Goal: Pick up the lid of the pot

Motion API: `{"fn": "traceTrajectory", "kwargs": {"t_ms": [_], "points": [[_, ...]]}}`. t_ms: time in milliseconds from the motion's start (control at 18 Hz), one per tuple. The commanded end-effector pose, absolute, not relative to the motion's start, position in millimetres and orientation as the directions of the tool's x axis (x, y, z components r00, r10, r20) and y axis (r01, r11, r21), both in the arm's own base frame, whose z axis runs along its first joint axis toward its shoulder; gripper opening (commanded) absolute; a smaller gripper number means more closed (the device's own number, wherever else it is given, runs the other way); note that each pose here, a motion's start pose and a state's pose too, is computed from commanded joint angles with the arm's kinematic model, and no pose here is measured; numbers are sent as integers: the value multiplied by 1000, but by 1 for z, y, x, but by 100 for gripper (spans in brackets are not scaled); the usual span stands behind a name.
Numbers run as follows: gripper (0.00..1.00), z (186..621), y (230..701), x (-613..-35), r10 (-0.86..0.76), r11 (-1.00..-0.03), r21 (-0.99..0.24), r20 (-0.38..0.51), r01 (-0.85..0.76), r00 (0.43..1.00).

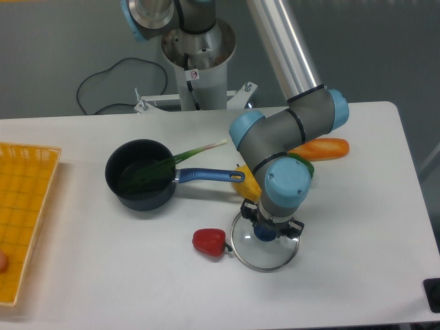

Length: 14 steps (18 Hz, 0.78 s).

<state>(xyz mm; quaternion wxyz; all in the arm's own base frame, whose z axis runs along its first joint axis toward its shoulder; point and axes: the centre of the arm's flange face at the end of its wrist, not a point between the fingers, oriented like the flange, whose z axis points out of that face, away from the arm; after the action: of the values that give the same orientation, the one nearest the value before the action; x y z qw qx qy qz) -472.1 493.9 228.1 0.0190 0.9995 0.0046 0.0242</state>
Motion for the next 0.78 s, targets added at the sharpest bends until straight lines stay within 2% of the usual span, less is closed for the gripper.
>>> {"fn": "traceTrajectory", "kwargs": {"t_ms": [167,222,778], "points": [[47,233,495,-472,10,-1000,30,45,9,999],[43,235,495,-472,10,-1000,28,42,9,999],[42,237,494,-471,11,-1000,22,43,10,999]]}}
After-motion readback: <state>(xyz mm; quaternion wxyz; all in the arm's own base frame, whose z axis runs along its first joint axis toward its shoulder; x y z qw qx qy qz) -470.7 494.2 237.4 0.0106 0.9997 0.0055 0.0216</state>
